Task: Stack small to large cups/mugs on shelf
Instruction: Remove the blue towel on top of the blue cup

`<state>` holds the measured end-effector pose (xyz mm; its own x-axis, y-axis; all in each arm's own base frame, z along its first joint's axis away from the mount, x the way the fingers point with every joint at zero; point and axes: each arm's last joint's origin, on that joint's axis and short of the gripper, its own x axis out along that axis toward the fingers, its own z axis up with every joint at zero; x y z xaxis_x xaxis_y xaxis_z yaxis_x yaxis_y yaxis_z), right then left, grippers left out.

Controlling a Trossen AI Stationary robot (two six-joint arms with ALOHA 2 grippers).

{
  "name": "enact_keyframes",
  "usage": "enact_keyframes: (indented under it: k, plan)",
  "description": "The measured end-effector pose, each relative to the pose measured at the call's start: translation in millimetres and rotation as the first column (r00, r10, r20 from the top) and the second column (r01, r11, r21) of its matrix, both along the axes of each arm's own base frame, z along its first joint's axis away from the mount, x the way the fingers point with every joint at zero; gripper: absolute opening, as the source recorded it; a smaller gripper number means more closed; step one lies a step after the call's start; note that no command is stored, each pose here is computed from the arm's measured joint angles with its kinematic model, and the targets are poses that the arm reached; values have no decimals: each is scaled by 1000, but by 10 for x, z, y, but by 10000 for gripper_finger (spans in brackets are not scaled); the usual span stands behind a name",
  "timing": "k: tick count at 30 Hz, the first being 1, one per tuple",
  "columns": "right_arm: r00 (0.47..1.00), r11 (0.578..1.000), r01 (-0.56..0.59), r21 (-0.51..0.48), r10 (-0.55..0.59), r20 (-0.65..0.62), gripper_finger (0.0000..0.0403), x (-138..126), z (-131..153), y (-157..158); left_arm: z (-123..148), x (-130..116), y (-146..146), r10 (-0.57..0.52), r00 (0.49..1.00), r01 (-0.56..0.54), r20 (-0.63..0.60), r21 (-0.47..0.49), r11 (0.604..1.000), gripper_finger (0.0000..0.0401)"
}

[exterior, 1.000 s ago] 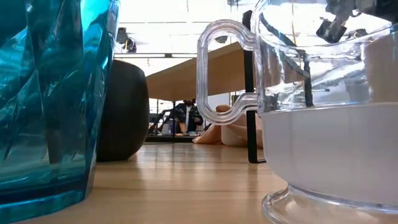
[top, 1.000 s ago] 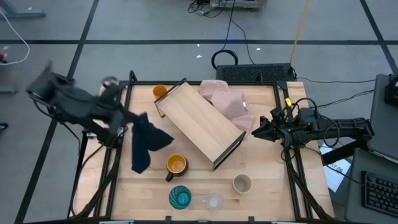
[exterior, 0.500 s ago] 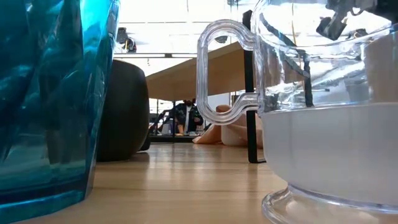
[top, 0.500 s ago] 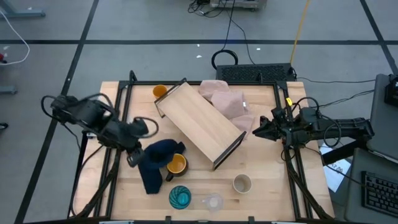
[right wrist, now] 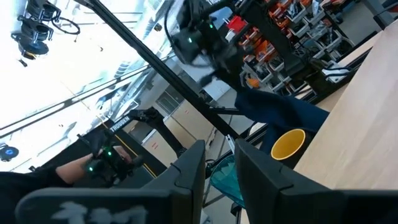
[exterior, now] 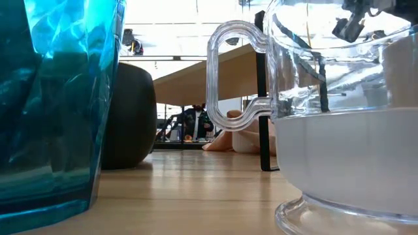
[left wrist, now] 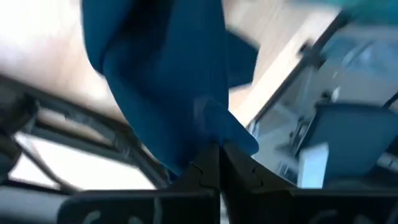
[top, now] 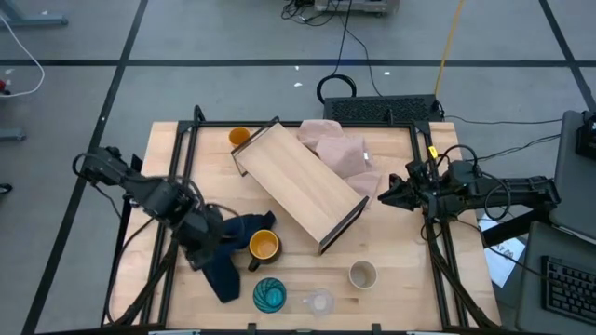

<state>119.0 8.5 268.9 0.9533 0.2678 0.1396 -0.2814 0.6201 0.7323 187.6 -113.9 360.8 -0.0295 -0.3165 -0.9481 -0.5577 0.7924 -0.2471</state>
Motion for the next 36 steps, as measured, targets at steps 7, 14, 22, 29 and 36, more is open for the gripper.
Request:
enact_keyframes:
  k: [7, 14, 22, 29, 36]
  plan:
    - [1000, 1000, 1, 0, -1, -6, 80, 1, -6, 0, -200, -87, -116, -24, 994, 25, -105, 9, 1000, 0]
    - [1000, 1000, 13, 1, -13, -19, 80, 20, -18, -12, -321, -175, -247, -64, 985, 63, -158, -10, 998, 0]
    - [999, 1000, 16, -3, -16, -33, 80, 47, -34, -14, -525, -180, -397, -40, 987, 33, -159, -42, 999, 0]
    - [999, 1000, 16, -10, -17, -36, 80, 56, -40, -14, -623, -261, -547, -64, 975, 40, -210, -116, 992, 0]
    - [999, 1000, 18, -21, -18, -42, 80, 70, -48, -15, -648, -225, -598, -23, 985, 0, -173, -131, 991, 12]
